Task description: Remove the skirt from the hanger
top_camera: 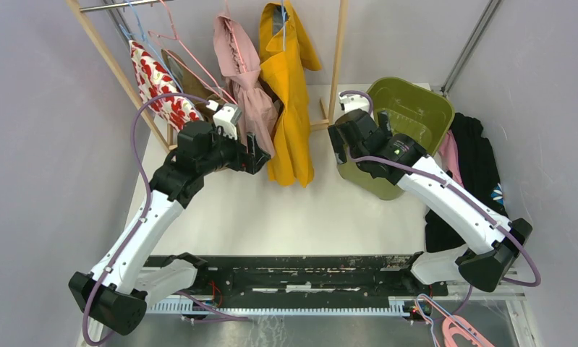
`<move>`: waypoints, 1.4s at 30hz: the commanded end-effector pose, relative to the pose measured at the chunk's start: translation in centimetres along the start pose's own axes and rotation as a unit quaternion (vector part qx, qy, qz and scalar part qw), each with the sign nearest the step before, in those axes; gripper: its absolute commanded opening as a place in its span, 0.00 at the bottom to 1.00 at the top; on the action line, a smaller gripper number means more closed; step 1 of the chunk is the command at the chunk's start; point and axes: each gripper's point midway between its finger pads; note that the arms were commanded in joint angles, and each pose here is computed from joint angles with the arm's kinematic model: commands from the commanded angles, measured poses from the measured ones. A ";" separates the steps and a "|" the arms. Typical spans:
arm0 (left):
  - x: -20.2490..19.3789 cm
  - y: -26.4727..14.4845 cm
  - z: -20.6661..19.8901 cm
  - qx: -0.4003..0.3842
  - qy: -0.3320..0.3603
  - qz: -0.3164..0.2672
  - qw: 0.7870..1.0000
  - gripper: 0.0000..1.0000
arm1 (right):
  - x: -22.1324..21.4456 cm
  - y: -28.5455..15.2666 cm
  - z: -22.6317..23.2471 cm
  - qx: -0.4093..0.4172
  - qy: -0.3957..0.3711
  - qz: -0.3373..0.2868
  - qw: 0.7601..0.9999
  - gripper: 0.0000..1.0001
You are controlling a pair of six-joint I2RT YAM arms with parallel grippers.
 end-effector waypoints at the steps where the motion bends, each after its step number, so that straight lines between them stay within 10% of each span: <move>1: 2.8 -0.7 -1.4 -0.031 0.009 -0.042 0.999 0.95 | 2.0 -1.3 -0.8 -0.001 -0.005 -0.040 0.999 1.00; 20: 3.7 -1.8 -0.7 -0.002 0.029 -0.047 0.998 0.90 | 0.7 -0.3 -1.0 0.007 -0.053 -0.061 0.997 0.98; 42: 18.7 -5.9 1.0 0.095 0.049 -0.190 0.976 0.77 | 1.3 0.2 0.3 0.019 -0.028 -0.060 0.998 0.94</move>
Point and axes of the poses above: each gripper's point midway between its finger pads, its own y axis out along the fingers, its own z axis along the line the jaws close on, x = y × z, and after that the axes turned 8 degrees about y, right-handed
